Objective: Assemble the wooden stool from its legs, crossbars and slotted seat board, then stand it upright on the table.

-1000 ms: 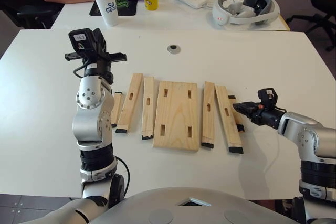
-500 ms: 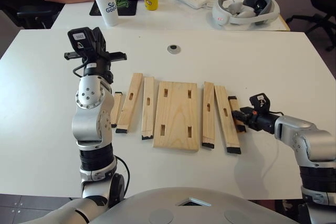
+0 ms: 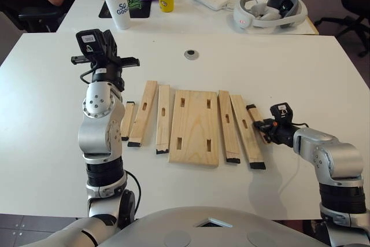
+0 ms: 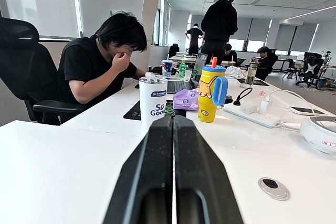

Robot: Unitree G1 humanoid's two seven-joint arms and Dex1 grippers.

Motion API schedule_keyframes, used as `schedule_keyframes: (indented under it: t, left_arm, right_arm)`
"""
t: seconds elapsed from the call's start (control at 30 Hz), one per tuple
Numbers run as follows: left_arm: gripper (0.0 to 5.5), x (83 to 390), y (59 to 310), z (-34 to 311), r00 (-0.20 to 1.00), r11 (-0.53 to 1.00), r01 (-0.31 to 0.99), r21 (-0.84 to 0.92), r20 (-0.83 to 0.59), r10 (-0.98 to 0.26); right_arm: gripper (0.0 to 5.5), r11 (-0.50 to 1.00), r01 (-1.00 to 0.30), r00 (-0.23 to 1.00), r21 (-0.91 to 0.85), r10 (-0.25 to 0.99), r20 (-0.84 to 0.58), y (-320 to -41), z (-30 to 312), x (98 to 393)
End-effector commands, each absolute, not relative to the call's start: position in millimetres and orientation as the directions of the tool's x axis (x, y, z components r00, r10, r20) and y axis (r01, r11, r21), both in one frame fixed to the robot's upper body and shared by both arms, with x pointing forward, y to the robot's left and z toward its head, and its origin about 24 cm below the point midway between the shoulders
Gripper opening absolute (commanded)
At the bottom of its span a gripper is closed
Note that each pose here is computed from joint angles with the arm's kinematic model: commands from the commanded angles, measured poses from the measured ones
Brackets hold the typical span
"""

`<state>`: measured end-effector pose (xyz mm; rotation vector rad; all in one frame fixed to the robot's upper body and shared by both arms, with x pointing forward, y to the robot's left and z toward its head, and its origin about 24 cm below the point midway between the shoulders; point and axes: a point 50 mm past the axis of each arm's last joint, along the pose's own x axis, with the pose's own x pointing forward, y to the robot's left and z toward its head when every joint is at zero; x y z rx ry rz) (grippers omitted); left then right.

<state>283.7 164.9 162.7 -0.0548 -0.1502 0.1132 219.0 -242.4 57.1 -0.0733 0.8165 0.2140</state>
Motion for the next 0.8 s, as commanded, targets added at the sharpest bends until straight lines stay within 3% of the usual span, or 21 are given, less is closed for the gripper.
schedule_keyframes:
  t: [0.03,0.2,0.37,0.63,0.8]
  left_arm:
    - [0.0,289.0,160.8,165.4,0.986,0.995,-0.081,-0.065,0.138,0.089]
    - [0.0,292.8,165.0,158.6,0.993,0.984,-0.062,-0.164,0.088,0.077]
    - [0.23,298.5,158.4,163.9,0.994,0.96,0.097,-0.261,0.083,-0.078]
    - [1.35,298.1,135.4,205.2,0.905,0.832,0.424,-0.357,0.15,-0.398]
    - [2.02,295.2,120.5,209.8,0.855,0.767,0.507,-0.393,0.12,-0.504]
  right_arm:
    - [1.32,0.992,-0.123,0.665,-0.041,0.052,-0.745,-256.1,42.9,218.7]
    - [1.32,0.991,-0.133,0.913,-0.007,0.12,-0.39,-244.3,93.0,257.3]
    - [1.32,0.957,-0.283,0.956,0.066,0.287,-0.057,-210.6,141.2,274.9]
    - [1.32,0.876,-0.474,0.88,0.089,0.472,0.04,-156.2,147.6,278.7]
    - [1.32,0.86,-0.498,0.867,0.114,0.492,0.074,-142.1,146.8,277.5]
